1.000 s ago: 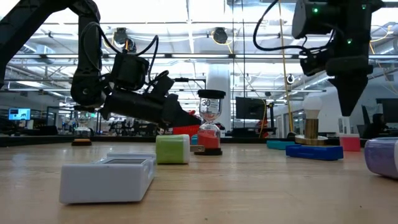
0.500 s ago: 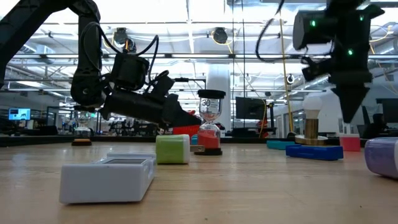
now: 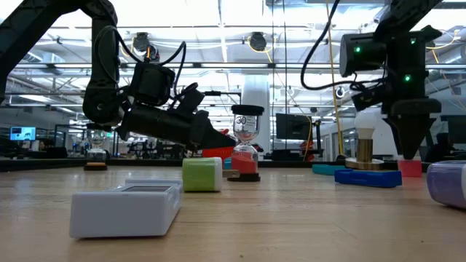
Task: Pick & Place Office items
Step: Put the red charger adapter into the black bin
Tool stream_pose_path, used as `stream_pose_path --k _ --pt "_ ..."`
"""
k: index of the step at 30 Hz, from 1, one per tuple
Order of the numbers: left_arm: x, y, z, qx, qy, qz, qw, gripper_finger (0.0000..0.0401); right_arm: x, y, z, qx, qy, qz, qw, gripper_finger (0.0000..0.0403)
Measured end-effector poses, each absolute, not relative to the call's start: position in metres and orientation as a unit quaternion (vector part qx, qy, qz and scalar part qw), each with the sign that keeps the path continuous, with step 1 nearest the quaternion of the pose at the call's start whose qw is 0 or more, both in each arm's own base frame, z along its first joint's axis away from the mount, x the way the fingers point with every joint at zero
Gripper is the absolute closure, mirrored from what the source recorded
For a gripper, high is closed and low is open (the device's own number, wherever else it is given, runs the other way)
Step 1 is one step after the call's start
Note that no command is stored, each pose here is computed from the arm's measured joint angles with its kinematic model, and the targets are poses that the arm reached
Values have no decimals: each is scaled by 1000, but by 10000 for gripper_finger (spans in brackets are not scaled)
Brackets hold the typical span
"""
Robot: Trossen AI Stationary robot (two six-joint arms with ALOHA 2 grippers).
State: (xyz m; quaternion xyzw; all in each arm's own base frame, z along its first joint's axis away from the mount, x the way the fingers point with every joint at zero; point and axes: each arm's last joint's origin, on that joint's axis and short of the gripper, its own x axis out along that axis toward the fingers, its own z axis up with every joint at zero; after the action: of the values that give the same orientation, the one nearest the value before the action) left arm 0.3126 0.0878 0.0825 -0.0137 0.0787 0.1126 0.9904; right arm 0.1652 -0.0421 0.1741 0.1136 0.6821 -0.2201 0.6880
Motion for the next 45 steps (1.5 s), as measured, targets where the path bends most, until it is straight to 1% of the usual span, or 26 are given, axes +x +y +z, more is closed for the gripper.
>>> stream_pose_path --k 11,14,19,22,24,26,32,34,36,38,40,42,45 --pt "313 88 82 -14 79 113 990 377 173 -48 152 124 729 -213 639 172" --pt "313 88 82 -13 79 112 990 377 174 -48 149 124 736 -212 631 196" --pt "313 88 82 -13 79 112 990 377 174 -48 149 124 736 -212 631 252" --pt "313 88 82 -13 79 112 990 377 174 -48 150 124 734 -212 633 271" --pt "313 88 82 -13 79 112 990 377 174 -48 150 125 733 -214 633 270" --pt "313 88 82 -13 79 112 990 377 174 -48 150 127 733 -216 633 254" --pt "313 88 82 -13 79 112 990 377 175 -48 151 126 731 -214 635 159" --pt "313 88 82 -13 79 112 990 377 176 -48 152 124 730 -212 638 135" --pt "313 88 82 -13 79 112 990 377 176 -48 152 127 730 -207 639 121" --pt "313 88 82 -13 79 112 990 377 177 -48 151 132 730 -197 641 117" --pt "313 88 82 -13 79 112 990 377 178 -48 151 138 725 -191 647 122" --pt "313 88 82 -13 79 112 990 377 179 -48 151 143 719 -195 652 137" --pt "313 88 82 -13 79 112 990 377 182 -48 151 151 709 -204 658 172"
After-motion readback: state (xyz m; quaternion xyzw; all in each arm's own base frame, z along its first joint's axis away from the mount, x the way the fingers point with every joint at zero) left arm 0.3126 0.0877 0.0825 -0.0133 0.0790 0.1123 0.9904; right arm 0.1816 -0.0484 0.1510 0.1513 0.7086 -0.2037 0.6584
